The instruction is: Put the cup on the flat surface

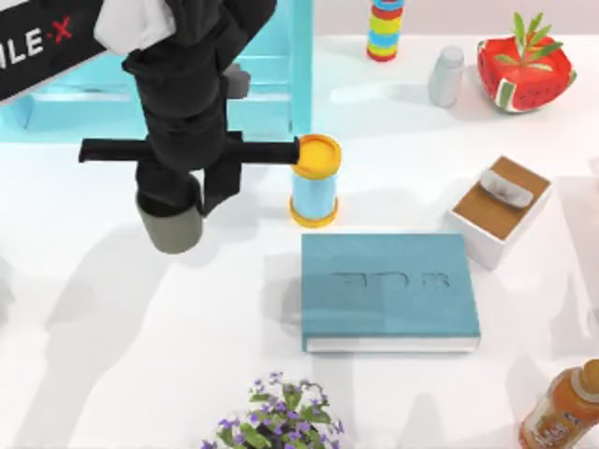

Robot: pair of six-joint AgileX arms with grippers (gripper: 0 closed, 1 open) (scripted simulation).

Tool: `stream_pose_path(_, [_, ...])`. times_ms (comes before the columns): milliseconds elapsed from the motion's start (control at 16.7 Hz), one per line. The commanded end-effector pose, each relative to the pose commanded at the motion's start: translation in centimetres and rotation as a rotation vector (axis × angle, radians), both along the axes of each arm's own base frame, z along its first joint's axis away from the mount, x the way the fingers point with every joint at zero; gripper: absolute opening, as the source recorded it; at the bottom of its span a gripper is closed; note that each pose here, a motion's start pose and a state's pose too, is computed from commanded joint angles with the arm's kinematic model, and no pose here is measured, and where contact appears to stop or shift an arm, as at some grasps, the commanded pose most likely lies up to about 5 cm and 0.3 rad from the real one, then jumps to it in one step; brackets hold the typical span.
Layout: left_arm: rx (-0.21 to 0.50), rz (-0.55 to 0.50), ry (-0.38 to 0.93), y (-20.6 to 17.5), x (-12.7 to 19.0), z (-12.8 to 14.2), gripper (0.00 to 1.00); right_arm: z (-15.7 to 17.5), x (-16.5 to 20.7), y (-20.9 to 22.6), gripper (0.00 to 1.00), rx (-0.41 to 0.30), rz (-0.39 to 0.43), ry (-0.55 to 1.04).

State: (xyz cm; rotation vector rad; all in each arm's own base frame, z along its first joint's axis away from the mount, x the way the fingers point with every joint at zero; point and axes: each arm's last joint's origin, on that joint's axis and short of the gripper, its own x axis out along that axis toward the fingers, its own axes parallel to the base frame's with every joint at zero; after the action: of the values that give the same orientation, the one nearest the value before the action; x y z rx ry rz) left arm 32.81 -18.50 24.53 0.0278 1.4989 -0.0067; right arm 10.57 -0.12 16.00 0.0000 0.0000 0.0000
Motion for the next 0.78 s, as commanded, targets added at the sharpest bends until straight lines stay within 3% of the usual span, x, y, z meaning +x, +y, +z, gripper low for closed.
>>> stream_pose_path(240, [-0.021,0.003,0.009,4.2,-0.9,0.1,0.00,0.0,0.0,0.0,1.00,0.000,0.000,0.000])
stream_pose_path(780, [-0.025,0.000,-0.005,4.5,-0.8,-1.2,0.00,0.0,0.0,0.0,1.00,0.000,0.000,0.000])
